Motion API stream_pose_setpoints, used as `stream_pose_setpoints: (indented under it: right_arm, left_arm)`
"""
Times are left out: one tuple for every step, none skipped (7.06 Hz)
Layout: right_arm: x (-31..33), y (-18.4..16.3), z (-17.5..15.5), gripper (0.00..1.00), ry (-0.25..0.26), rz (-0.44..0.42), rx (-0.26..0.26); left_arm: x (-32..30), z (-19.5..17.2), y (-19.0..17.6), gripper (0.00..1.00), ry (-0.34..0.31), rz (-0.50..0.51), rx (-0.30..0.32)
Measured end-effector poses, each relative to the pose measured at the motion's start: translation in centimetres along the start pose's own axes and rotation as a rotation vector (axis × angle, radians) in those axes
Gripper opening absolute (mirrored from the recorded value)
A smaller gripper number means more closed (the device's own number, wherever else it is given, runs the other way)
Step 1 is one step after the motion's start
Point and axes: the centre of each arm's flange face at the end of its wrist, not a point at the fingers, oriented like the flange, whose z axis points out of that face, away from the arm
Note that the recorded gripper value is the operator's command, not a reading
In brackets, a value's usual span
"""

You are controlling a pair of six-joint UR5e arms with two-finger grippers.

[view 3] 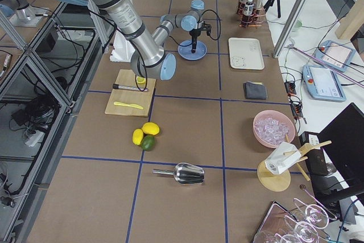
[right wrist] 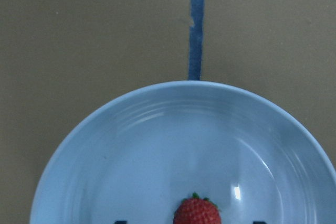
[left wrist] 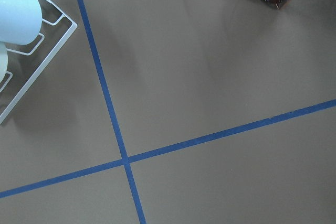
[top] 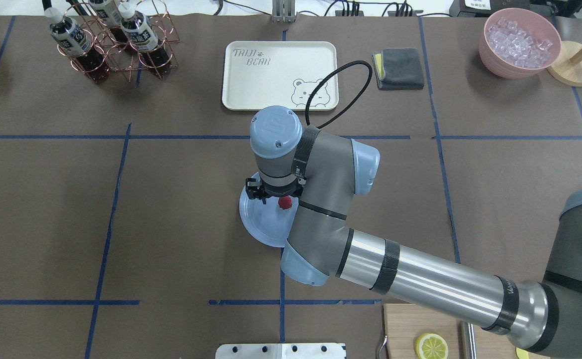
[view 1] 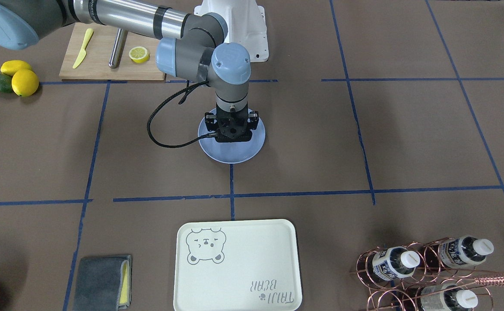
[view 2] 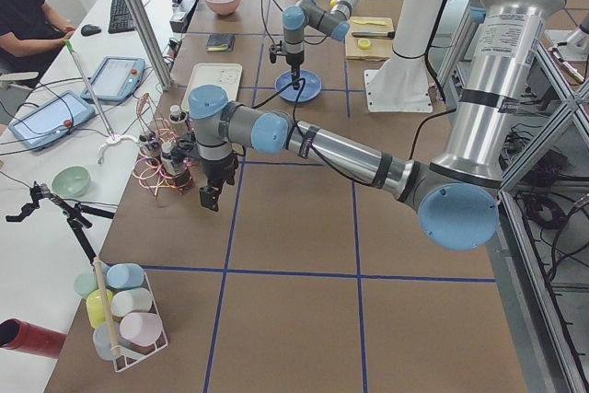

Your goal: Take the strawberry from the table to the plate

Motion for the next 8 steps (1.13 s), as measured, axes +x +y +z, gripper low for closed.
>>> stream_pose_setpoints:
  right_arm:
    - [0.3, -0.5, -1.4, 1.0, -0.011, 0.008, 0.011]
    - [1.5, -1.6, -4.4, 1.0, -0.009, 0.027, 0.028]
    - [3.8, -2.3, -8.7, 1.0, 0.022, 0.031, 0.042]
    - [8.4, -2.3, -13.5, 1.0, 0.058, -0.007, 0.058]
    - [14.6, -2.3, -16.7, 1.0, 0.083, -0.061, 0.076]
    - [22.1, -2.9, -18.7, 1.0, 0.099, -0.123, 0.075]
    - [29.3, -4.1, -20.1, 1.0, 0.101, -0.169, 0.05]
    - [36.4, -5.4, -21.1, 1.0, 0.104, -0.201, 0.024]
  left_arm:
    - [-0.1, -0.1, 0.0, 1.0, -0.001, -0.003, 0.002]
    - [-0.4, -0.4, 0.0, 1.0, -0.002, -0.006, 0.006]
    - [-0.7, -0.7, 0.1, 1.0, -0.004, -0.011, 0.011]
    - [-1.2, -1.2, 0.2, 1.0, -0.007, -0.019, 0.019]
    - [-1.6, -1.5, 0.2, 1.0, -0.01, -0.022, 0.025]
    - [-1.8, -1.7, 0.3, 1.0, -0.011, -0.017, 0.028]
    - [-2.0, -1.9, 0.3, 1.0, -0.012, -0.016, 0.03]
    - [-2.1, -2.0, 0.4, 1.0, -0.008, -0.017, 0.032]
